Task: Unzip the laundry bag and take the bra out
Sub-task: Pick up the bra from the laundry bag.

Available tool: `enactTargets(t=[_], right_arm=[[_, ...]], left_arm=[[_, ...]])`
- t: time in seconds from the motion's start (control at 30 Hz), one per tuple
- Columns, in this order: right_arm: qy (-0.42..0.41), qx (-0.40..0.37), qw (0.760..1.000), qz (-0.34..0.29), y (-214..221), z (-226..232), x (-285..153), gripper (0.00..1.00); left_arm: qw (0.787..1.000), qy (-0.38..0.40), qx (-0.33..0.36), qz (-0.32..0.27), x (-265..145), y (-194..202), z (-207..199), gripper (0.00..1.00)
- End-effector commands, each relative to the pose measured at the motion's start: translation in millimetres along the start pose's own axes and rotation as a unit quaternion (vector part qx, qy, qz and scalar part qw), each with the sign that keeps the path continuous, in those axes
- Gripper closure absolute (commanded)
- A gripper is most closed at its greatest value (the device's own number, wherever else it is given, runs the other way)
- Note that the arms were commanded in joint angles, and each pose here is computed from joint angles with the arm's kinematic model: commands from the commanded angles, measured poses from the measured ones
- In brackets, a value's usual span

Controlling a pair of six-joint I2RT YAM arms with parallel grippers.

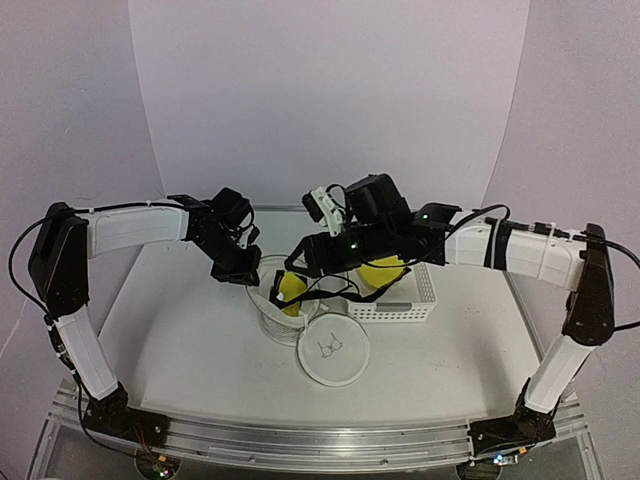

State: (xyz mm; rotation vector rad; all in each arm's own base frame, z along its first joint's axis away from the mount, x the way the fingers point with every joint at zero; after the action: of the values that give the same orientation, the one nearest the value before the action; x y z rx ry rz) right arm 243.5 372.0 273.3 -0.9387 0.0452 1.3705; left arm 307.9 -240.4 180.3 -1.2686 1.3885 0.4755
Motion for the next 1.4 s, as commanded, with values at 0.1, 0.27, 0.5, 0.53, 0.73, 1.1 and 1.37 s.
enactTargets(t=[0.1, 0.27, 0.5, 0.53, 0.73, 1.1, 1.37], right_arm=[[0.031, -0.010, 0.999, 0.026, 6.0, 0.0, 44.3, 0.38], [0.068, -0.005, 0.998, 0.016, 4.9, -8.3, 66.4, 0.38], [0.088, 0.003, 0.996, 0.017, 6.5, -15.1, 89.3, 0.40], [0.094, 0.003, 0.995, 0.018, 7.5, -16.9, 92.4, 0.41], [0.128, 0.004, 0.992, 0.018, 12.6, -28.5, 103.9, 0.43], [0.150, 0.003, 0.988, 0.024, 21.1, -30.0, 121.1, 0.48], [0.201, -0.011, 0.979, 0.019, 22.8, -36.8, 124.2, 0.76]], left_arm=[[1.000, 0.004, 0.016, -0.014, -10.4, -6.6, -4.8, 1.00], [1.000, 0.004, 0.015, -0.011, -10.2, -3.5, -4.1, 1.00], [1.000, 0.001, 0.014, -0.009, -9.6, -0.7, -3.2, 1.00], [1.000, 0.001, 0.014, -0.009, -10.0, -0.7, -3.0, 1.00], [1.000, -0.002, 0.014, -0.010, -10.9, 1.2, -2.1, 1.00], [1.000, -0.002, 0.014, -0.008, -9.2, 1.4, -1.8, 1.00], [1.000, -0.004, 0.015, -0.006, -8.8, 2.7, -1.1, 1.00]])
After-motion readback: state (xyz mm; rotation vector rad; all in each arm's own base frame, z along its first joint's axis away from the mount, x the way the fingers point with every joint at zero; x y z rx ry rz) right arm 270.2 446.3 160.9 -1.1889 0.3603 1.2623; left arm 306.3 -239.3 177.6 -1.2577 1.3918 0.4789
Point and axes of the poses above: each gripper's point midway between its finger pads, its own x axis out along the fingers, its own z axis along the line the jaws close on, y = z × x, the point moved 8 cm from there along -x, back along the fingers, and after that the axes turned 15 degrees about x, right-handed, at the moved point
